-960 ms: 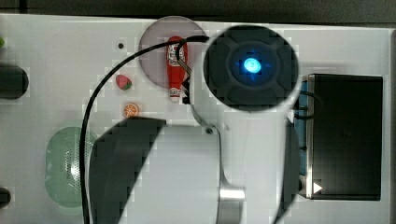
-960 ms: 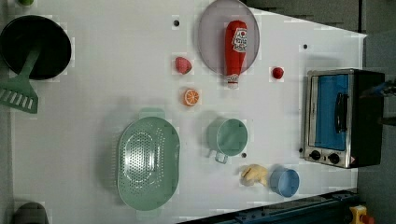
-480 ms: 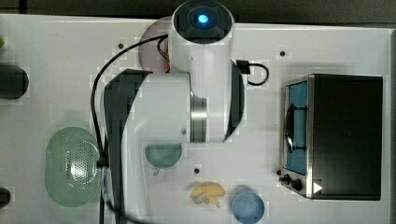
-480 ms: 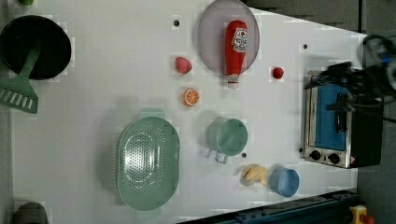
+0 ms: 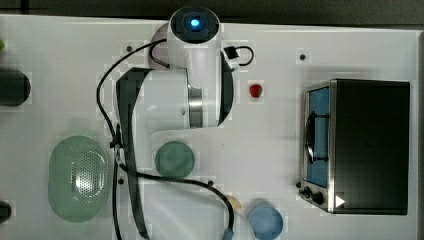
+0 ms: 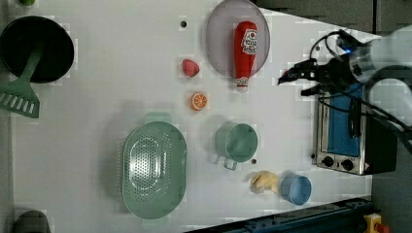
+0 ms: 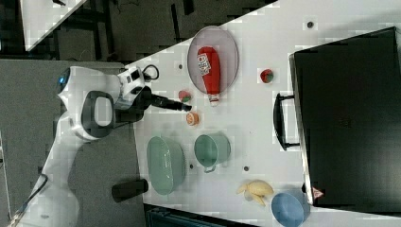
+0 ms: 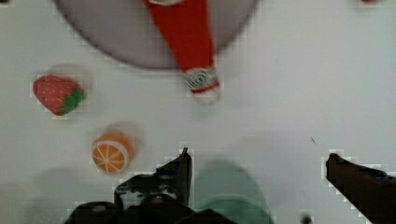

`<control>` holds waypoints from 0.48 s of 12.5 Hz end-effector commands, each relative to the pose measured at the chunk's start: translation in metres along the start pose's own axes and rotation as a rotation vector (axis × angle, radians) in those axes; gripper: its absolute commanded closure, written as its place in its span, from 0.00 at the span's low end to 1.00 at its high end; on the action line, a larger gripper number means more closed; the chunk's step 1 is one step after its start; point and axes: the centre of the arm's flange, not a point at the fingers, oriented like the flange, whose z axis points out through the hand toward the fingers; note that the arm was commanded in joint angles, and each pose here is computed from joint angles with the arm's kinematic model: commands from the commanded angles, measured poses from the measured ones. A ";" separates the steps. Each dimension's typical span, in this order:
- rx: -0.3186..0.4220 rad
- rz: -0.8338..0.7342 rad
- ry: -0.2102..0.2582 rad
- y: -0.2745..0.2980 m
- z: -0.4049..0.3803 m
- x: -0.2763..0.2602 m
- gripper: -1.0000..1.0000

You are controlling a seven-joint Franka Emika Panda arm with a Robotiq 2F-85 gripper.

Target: Pick ketchup from plate and place it on table.

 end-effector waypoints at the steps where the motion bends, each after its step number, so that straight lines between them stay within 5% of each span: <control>1: 0.036 -0.148 0.073 -0.009 0.020 0.020 0.00; 6: 0.062 -0.200 0.157 -0.029 0.083 0.054 0.00</control>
